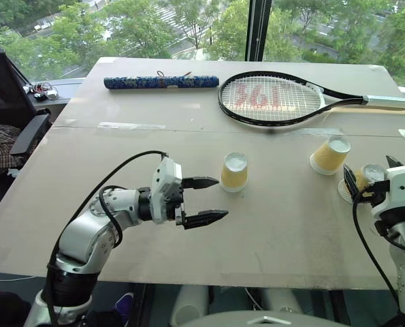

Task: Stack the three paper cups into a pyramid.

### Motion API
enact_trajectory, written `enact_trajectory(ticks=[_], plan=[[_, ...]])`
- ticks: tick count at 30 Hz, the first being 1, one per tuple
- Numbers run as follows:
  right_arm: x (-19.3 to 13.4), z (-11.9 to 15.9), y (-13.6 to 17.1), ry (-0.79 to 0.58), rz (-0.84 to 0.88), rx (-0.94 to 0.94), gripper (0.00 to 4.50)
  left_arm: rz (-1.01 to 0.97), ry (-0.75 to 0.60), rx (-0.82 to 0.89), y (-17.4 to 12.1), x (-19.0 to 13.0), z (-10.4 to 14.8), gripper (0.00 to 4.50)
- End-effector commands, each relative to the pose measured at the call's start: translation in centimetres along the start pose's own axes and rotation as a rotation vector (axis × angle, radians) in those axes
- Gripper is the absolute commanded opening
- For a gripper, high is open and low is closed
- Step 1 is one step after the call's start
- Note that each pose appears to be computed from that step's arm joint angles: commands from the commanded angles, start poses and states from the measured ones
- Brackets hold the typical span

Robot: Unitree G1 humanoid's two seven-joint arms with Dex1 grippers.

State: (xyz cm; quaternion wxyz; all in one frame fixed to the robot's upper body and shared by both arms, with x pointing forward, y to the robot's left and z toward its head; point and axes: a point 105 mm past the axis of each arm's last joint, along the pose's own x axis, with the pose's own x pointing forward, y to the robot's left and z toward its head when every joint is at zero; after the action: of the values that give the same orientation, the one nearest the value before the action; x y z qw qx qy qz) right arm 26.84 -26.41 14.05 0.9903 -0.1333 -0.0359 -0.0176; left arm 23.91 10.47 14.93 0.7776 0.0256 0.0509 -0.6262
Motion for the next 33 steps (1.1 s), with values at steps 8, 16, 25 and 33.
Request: enact_trajectory(ticks=[8, 16, 25, 33], plan=[[0.2, -0.3, -1.4, 0.060, -0.108, 0.127, 4.50, -0.050, -0.036, 0.082, -1.8, 0.1, 1.6, 4.44], [0.5, -0.9, -1.3, 0.124, -0.130, 0.233, 3.96, -0.047, -0.033, 0.087, -1.9, -0.2, 1.3, 4.50], [-0.6, 1.2, -0.1, 0.063, 0.145, 0.210, 2.01, 0.063, -0.041, 0.123, -0.9, -0.7, 0.9, 4.50], [-2.0, 4.7, 8.1, -0.026, 0.689, 0.162, 2.01, 0.136, -0.102, 0.043, -0.8, -3.6, -0.2, 4.50]])
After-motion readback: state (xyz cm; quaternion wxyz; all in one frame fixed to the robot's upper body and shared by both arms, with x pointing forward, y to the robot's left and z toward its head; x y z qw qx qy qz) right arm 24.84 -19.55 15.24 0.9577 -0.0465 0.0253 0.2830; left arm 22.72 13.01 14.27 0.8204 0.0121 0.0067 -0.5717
